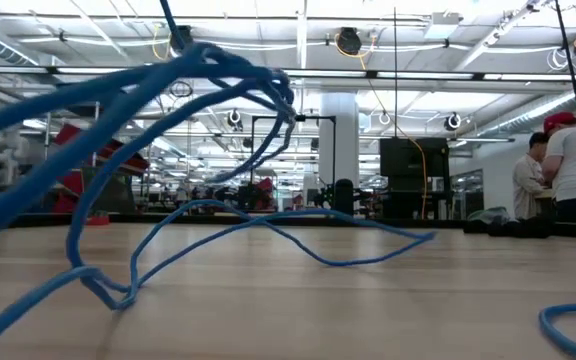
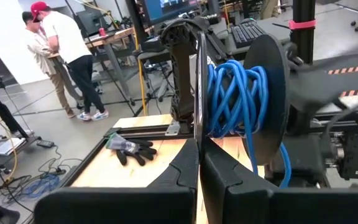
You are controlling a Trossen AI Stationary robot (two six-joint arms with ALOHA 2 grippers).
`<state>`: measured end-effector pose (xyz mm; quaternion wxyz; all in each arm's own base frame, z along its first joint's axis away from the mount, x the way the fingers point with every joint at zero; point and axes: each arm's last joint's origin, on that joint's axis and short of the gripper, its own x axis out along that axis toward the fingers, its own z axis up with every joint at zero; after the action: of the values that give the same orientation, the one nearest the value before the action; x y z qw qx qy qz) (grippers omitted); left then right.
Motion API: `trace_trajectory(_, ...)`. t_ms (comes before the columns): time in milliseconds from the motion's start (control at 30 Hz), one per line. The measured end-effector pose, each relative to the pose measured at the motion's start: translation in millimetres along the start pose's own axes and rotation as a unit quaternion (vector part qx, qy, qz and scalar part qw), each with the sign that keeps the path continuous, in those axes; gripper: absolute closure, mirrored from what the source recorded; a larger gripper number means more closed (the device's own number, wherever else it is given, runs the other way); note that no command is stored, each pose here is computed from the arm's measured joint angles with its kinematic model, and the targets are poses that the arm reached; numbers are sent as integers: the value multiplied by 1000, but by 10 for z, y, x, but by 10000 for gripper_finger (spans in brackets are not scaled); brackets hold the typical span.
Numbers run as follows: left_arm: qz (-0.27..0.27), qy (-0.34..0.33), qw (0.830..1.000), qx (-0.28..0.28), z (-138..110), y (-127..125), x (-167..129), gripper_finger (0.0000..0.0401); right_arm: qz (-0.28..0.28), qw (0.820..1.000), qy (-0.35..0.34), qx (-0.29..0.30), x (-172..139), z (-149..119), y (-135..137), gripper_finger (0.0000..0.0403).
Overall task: Coil cords
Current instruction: Coil the blue wire onto a spool
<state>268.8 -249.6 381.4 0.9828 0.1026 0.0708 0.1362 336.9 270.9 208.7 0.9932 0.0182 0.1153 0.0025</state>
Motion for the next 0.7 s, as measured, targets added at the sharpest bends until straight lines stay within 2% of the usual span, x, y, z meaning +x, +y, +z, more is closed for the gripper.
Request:
trace_trajectory(67,0,0,1000,0,0,0,0,395,-22,999,21,-13,-3,-63,-24,348)
trace_trajectory(167,0,2,1000,-9,-5,0,0,395,-40,999,18,-20,0,-61,-39,348)
trace_trajectory(267,-1,2,1000,-9,-6,-3,-5,395,-31,998,16,-51,-16,-23,-38,341)
trace_trajectory(433,-4,3,1000,-10,-12,-18,-30,395,-16,996,15,-85,-71,187,21,289)
trace_trajectory(567,-8,3,1000,-18,-14,-22,-34,395,-15,997,0,-71,-73,403,56,245)
trace_trajectory(700,-13,4,999,-29,-16,-17,-18,395,-6,999,-14,-37,3,541,-18,223)
